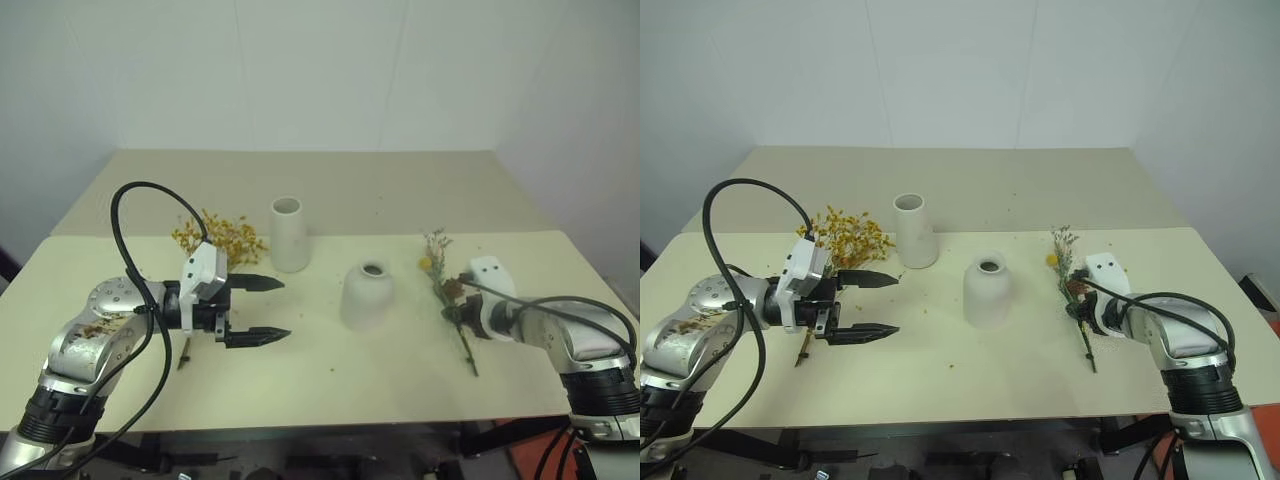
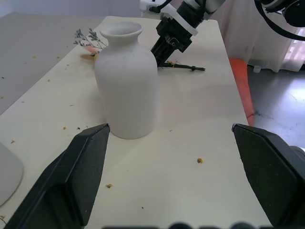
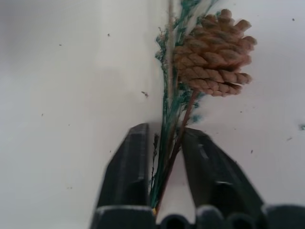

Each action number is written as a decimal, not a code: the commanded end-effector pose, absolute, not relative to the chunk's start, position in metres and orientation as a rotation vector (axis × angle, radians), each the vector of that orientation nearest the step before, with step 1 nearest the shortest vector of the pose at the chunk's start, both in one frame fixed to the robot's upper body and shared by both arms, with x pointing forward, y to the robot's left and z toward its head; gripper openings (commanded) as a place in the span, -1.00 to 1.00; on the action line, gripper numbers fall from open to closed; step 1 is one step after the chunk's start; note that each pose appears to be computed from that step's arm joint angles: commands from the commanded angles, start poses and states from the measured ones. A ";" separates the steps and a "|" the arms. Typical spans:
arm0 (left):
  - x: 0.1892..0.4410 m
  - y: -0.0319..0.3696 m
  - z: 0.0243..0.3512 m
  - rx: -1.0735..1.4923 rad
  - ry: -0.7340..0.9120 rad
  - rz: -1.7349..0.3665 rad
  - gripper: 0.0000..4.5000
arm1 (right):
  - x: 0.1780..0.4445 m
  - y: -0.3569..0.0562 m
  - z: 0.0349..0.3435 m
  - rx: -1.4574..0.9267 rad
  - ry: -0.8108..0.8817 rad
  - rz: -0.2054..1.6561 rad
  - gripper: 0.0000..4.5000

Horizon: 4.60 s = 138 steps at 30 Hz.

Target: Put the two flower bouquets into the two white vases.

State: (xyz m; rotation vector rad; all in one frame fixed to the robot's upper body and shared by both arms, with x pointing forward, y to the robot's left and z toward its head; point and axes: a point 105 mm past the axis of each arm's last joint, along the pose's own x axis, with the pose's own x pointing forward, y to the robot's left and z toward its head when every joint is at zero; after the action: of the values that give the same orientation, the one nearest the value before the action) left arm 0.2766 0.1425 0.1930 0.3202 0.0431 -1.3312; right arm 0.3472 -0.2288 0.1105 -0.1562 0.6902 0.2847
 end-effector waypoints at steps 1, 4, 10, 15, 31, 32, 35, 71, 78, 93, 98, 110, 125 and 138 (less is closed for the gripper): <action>0.275 0.147 0.204 0.360 -0.012 -1.309 1.00 | 0.347 -0.226 0.109 -0.154 0.700 0.303 -0.96; 0.275 0.149 0.204 0.360 -0.013 -1.306 1.00 | 0.347 -0.228 0.108 -0.158 0.707 0.297 -0.98; 0.278 0.153 0.205 0.372 -0.016 -1.290 1.00 | 0.356 -0.235 0.124 -0.177 0.596 0.225 -0.98; 0.281 0.157 0.209 0.379 -0.018 -1.275 1.00 | 0.373 -0.238 0.198 -0.158 0.137 0.113 -0.98; 0.280 0.167 0.216 0.388 -0.009 -1.242 1.00 | 0.312 -0.171 0.319 0.376 -0.707 0.424 -0.98; 0.280 0.167 0.216 0.388 -0.009 -1.241 1.00 | 0.309 -0.167 0.319 0.379 -0.713 0.455 -0.98; 0.278 0.166 0.217 0.385 -0.009 -1.244 1.00 | 0.303 -0.151 0.313 0.405 -0.712 0.560 -0.98; 0.273 0.167 0.228 0.387 -0.008 -1.230 1.00 | 0.318 -0.100 0.251 0.272 -0.653 0.682 -0.98; 0.274 0.167 0.227 0.388 -0.003 -1.234 1.00 | 0.313 -0.103 0.248 0.240 -0.654 0.679 -0.49; 0.275 0.166 0.227 0.384 -0.011 -1.245 1.00 | 0.278 -0.121 0.235 0.226 -0.589 0.720 0.99; 0.276 0.167 0.226 0.380 -0.011 -1.243 1.00 | 0.269 -0.135 0.232 0.196 -0.563 0.708 0.99; 0.276 0.201 0.232 0.200 -0.090 -0.928 1.00 | 0.224 -0.126 0.239 -0.094 -0.242 1.200 0.99; 0.320 0.256 0.182 0.049 0.238 0.075 1.00 | 0.269 -0.087 0.242 -0.411 0.022 1.261 0.99; 0.349 0.235 0.155 0.025 0.490 -0.043 1.00 | 0.269 -0.085 0.252 -0.399 0.104 1.276 0.99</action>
State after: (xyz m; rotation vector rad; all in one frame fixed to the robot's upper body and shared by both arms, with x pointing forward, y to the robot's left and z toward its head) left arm 0.3473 0.2347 0.1467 0.0117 0.5005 -0.0320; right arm 0.2741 -0.0839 0.2401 -0.3697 0.1492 1.2810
